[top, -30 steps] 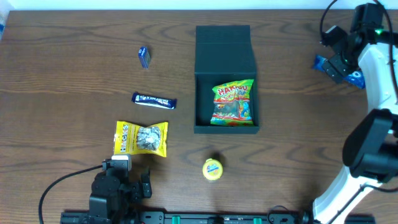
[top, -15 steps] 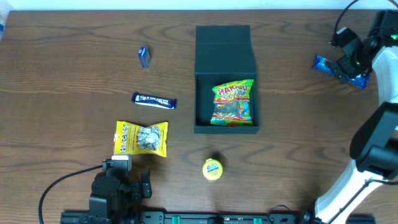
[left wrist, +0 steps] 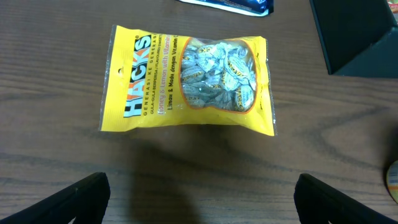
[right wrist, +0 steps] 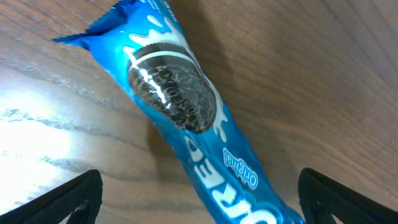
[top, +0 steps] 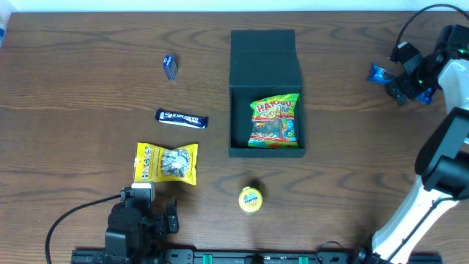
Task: Pack container
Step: 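Move the right gripper to the blue Oreo pack and grasp it, then carry the Oreo pack left and lower it into the box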
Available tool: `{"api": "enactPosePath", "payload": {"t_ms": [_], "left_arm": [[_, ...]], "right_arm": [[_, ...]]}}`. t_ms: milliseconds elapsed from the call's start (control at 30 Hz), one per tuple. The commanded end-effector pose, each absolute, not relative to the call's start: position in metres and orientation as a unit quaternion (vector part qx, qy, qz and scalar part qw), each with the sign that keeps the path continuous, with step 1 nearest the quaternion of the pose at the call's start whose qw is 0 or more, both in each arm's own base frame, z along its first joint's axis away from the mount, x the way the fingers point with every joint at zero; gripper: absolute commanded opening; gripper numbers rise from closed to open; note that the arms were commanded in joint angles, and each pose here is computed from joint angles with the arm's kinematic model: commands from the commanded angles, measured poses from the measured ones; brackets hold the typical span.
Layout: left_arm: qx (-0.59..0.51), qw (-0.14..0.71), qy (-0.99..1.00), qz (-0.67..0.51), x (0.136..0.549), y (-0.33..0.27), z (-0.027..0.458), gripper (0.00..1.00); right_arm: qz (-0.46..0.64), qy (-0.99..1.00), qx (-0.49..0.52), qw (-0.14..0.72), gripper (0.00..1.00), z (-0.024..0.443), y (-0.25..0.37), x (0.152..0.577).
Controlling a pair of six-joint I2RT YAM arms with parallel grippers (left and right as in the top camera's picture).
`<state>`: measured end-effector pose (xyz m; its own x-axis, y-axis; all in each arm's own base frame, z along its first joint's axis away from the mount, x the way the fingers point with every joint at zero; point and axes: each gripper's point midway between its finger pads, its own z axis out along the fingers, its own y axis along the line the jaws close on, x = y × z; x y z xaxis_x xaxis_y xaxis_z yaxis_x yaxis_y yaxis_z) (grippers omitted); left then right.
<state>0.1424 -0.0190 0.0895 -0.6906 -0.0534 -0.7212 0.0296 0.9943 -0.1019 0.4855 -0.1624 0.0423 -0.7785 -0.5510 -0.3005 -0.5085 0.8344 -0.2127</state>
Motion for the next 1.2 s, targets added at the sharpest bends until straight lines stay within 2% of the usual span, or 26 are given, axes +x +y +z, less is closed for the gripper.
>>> {"api": "enactPosePath", "payload": {"t_ms": [0, 167, 733, 867, 1000, 1167], "left_arm": [[-0.014, 0.368, 0.929, -0.035, 0.134, -0.012, 0.075, 0.96], [-0.014, 0.368, 0.929, -0.035, 0.134, -0.012, 0.075, 0.96], [-0.014, 0.368, 0.929, -0.035, 0.134, -0.012, 0.075, 0.96], [-0.014, 0.368, 0.929, -0.035, 0.134, -0.012, 0.075, 0.96], [-0.014, 0.368, 0.929, -0.035, 0.134, -0.012, 0.075, 0.96], [-0.014, 0.368, 0.929, -0.035, 0.134, -0.012, 0.075, 0.96]], "right_arm": [[-0.046, 0.94, -0.283, 0.182, 0.99, 0.034, -0.161, 0.489], [-0.029, 0.943, -0.284, 0.173, 0.99, 0.015, -0.154, 0.488], [-0.029, 0.942, -0.287, 0.169, 0.99, 0.007, -0.148, 0.491], [-0.029, 0.942, -0.29, 0.169, 0.83, 0.007, -0.146, 0.491], [-0.031, 0.943, -0.29, 0.162, 0.73, 0.006, -0.146, 0.49], [-0.034, 0.943, -0.293, 0.155, 0.68, 0.005, -0.144, 0.488]]}}
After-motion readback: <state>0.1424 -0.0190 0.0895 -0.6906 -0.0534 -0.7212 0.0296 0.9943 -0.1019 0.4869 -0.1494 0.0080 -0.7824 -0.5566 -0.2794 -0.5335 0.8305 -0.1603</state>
